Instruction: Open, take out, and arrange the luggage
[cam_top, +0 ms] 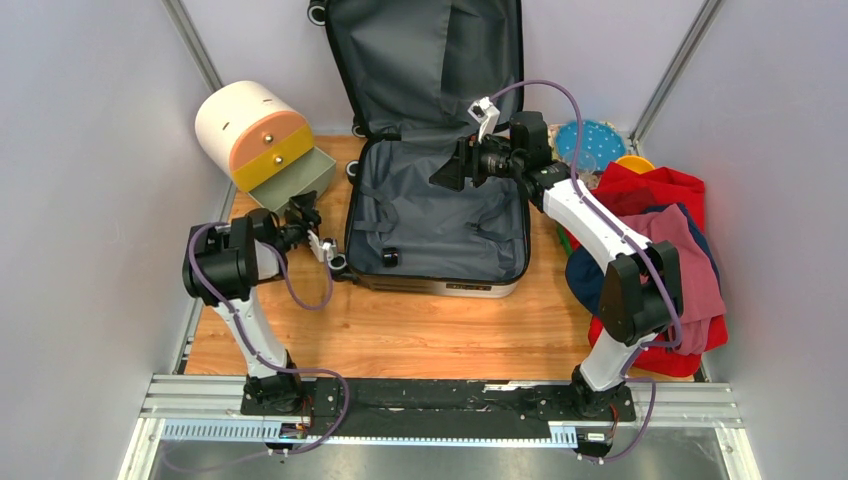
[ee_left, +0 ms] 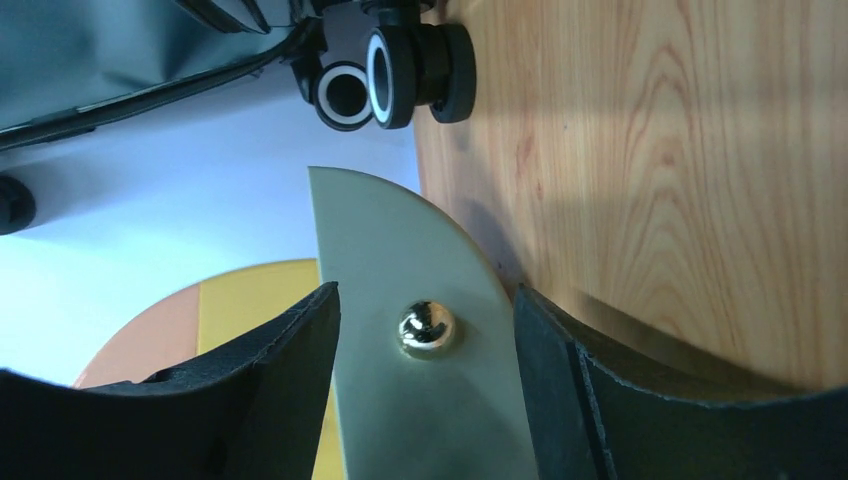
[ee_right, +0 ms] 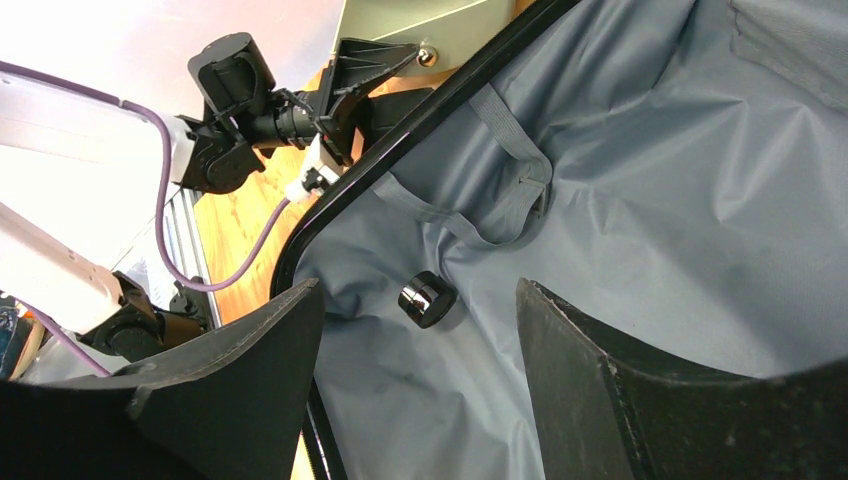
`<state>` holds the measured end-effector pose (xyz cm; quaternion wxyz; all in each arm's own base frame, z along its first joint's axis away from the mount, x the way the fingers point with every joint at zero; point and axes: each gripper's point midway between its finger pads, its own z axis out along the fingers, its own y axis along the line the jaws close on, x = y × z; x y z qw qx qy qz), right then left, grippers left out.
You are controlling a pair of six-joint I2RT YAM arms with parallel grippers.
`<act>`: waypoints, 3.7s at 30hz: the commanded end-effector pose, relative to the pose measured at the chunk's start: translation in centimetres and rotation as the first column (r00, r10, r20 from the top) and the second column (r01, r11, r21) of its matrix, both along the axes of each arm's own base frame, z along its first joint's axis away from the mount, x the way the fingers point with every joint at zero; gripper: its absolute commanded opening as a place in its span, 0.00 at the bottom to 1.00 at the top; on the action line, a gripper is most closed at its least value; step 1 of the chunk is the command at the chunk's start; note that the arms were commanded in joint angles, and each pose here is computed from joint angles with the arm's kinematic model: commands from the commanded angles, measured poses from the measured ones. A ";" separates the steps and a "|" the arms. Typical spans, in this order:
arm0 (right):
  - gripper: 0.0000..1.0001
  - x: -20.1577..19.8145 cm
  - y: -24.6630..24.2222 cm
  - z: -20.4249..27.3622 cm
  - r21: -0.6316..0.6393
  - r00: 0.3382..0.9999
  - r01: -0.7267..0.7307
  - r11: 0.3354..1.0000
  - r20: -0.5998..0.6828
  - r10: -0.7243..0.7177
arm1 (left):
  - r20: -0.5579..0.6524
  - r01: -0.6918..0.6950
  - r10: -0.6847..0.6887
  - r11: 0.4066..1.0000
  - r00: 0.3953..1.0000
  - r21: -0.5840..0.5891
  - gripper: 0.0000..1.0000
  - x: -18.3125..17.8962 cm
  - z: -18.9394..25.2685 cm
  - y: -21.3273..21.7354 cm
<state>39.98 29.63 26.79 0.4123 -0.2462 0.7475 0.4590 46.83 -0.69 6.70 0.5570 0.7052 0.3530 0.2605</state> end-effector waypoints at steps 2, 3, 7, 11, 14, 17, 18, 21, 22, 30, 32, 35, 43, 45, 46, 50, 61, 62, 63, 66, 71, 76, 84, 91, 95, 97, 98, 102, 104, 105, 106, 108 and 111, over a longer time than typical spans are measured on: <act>0.73 -0.2 -0.2 1.7 0.009 0.998 -0.011 1.000 0.066 0.010 | 0.043 0.050 -0.049 0.998 0.998 -0.031 0.72 -1.8 3.4 -1.1; 0.73 -0.3 -0.3 1.5 0.002 0.998 -0.012 1.000 0.065 0.012 | 0.040 0.052 -0.051 0.998 0.998 -0.034 0.72 -2.2 3.5 -1.1; 0.73 -0.6 -0.5 -0.5 -0.081 0.998 -0.041 0.996 0.052 0.045 | -0.026 0.030 -0.032 0.997 0.999 -0.072 0.72 -5.4 2.8 -1.3; 0.71 -2.1 0.3 -4.5 -0.251 0.988 -0.133 0.959 0.044 0.149 | -0.089 -0.011 0.001 0.995 0.996 -0.102 0.71 -8.3 3.4 -0.9; 0.67 -3.4 1.4 -6.4 -0.333 0.970 -0.213 0.919 0.041 0.240 | -0.179 -0.081 0.056 0.988 0.982 -0.133 0.70 -10.4 2.8 0.1; 0.64 -4.3 2.5 -8.6 -0.392 0.950 -0.292 0.872 -0.012 0.313 | -0.306 -0.210 0.140 0.955 0.942 -0.209 0.69 -11.9 2.6 1.5; 0.63 -4.7 2.5 -10.0 -0.405 0.945 -0.318 0.857 -0.067 0.319 | -0.391 -0.278 0.171 0.932 0.904 -0.235 0.69 -12.6 1.9 1.9; 0.62 -4.9 2.7 -10.2 -0.398 0.943 -0.330 0.856 -0.087 0.323 | -0.598 -0.495 0.215 0.794 0.772 -0.352 0.69 -12.7 3.8 3.1; 0.62 -5.0 2.6 -10.5 -0.400 0.941 -0.333 0.854 -0.093 0.324 | -0.605 -0.518 0.212 0.761 0.767 -0.390 0.69 -11.2 7.4 3.6; 0.67 -4.9 3.4 -11.0 -0.373 0.959 -0.271 0.887 -0.183 0.216 | -0.785 -0.700 -0.060 0.415 0.617 -0.581 0.78 -9.9 17.8 0.8; 0.71 -5.6 4.7 -11.3 -0.365 0.958 -0.251 0.897 -0.224 0.177 | -0.791 -0.754 -0.078 0.257 0.607 -0.605 0.79 -9.7 18.8 1.2; 0.76 -5.9 6.7 -12.6 -0.436 0.971 -0.152 0.887 -0.233 0.052 | -0.791 -0.784 -0.061 0.108 0.609 -0.612 0.79 -9.0 19.9 2.4; 0.89 -6.6 10.5 -14.9 -0.547 0.968 -0.058 0.835 -0.236 -0.087 | -0.781 -0.781 -0.010 0.004 0.625 -0.625 0.81 -10.3 20.2 3.3; 0.89 -6.6 10.5 -15.9 -0.576 0.960 -0.052 0.816 -0.255 -0.118 | -0.775 -0.775 0.003 -0.001 0.632 -0.632 0.81 -10.7 19.9 3.3; 0.89 -6.6 10.8 -16.5 -0.584 0.957 -0.050 0.810 -0.261 -0.129 | -0.765 -0.765 0.007 0.003 0.644 -0.644 0.81 -11.0 20.2 3.2; 0.89 -6.6 11.7 -16.9 -0.589 0.962 -0.039 0.807 -0.242 -0.130 | -0.752 -0.753 0.022 0.013 0.658 -0.658 0.82 -11.8 20.1 3.1; 0.83 -6.1 12.4 -19.1 -0.610 0.950 -0.031 0.791 -0.265 -0.167 | -0.749 -0.749 0.058 -0.015 0.661 -0.662 0.82 -13.1 19.3 3.3; 0.82 -6.3 12.4 -19.4 -0.609 0.946 -0.041 0.792 -0.278 -0.165 | -0.753 -0.754 0.066 -0.016 0.654 -0.657 0.82 -13.2 19.0 3.5; 0.79 -6.4 12.5 -19.3 -0.604 0.943 -0.042 0.796 -0.286 -0.168 | -0.748 -0.750 0.075 -0.007 0.659 -0.661 0.82 -13.4 19.1 3.4; 0.74 -6.9 12.5 -19.7 -0.604 0.939 -0.054 0.795 -0.301 -0.165 | -0.738 -0.741 0.089 0.007 0.669 -0.671 0.82 -13.8 19.4 3.4; 0.69 -7.0 12.4 -20.1 -0.608 0.934 -0.060 0.792 -0.314 -0.169 | -0.736 -0.739 0.088 0.003 0.671 -0.673 0.83 -14.2 19.0 3.3; 0.57 -7.3 12.7 -20.8 -0.600 0.923 -0.086 0.795 -0.349 -0.163 | -0.775 -0.776 0.070 -0.014 0.629 -0.631 0.83 -14.2 18.4 3.2; 0.29 -7.1 12.5 -20.9 -0.591 0.918 -0.093 0.801 -0.362 -0.160 | -0.792 -0.792 0.052 -0.029 0.608 -0.610 0.83 -13.8 18.1 3.3; 0.22 -5.0 11.1 -15.1 -0.504 0.939 -0.061 0.861 -0.323 -0.123 | -0.805 -0.795 -0.112 0.127 0.583 -0.594 0.83 -14.3 18.1 -0.2; 0.17 -2.7 9.0 -9.3 -0.341 0.944 -0.045 0.939 -0.322 -0.071 | -0.796 -0.766 -0.240 0.226 0.556 -0.602 0.83 -14.1 19.0 -2.3; 0.15 -3.0 8.7 -6.0 -0.234 0.949 -0.098 0.967 -0.315 0.020 | -0.779 -0.728 -0.296 0.284 0.552 -0.624 0.83 -14.1 19.8 -3.7; 0.12 -2.5 7.8 -5.4 -0.211 0.948 -0.094 0.973 -0.317 0.023 | -0.772 -0.708 -0.311 0.312 0.554 -0.634 0.84 -14.0 19.9 -4.1; 0.12 -4.2 6.7 -2.9 -0.127 0.944 -0.182 0.975 -0.299 0.138 | -0.703 -0.548 -0.355 0.447 0.617 -0.707 0.84 -14.4 21.1 -6.5; 0.11 -6.2 6.6 -1.7 -0.071 0.925 -0.265 0.962 -0.300 0.233 | -0.654 -0.416 -0.366 0.547 0.663 -0.727 0.84 -15.0 21.1 -8.3; 0.10 -6.9 6.6 -1.3 -0.044 0.915 -0.297 0.954 -0.298 0.271 | -0.636 -0.369 -0.372 0.577 0.676 -0.729 0.84 -15.3 21.1 -9.0; 0.08 -7.9 6.8 -0.5 -0.003 0.899 -0.346 0.938 -0.289 0.330 | -0.623 -0.324 -0.386 0.604 0.680 -0.728 0.85 -15.8 20.7 -9.8; 0.06 -8.8 6.7 0.1 0.022 0.887 -0.375 0.927 -0.282 0.365 | -0.577 -0.210 -0.413 0.655 0.705 -0.726 0.84 -16.5 20.9 -11.7; 0.05 -9.6 6.9 0.8 0.049 0.874 -0.396 0.917 -0.285 0.393 | -0.552 -0.116 -0.429 0.706 0.715 -0.698 0.85 -17.5 20.1 -13.7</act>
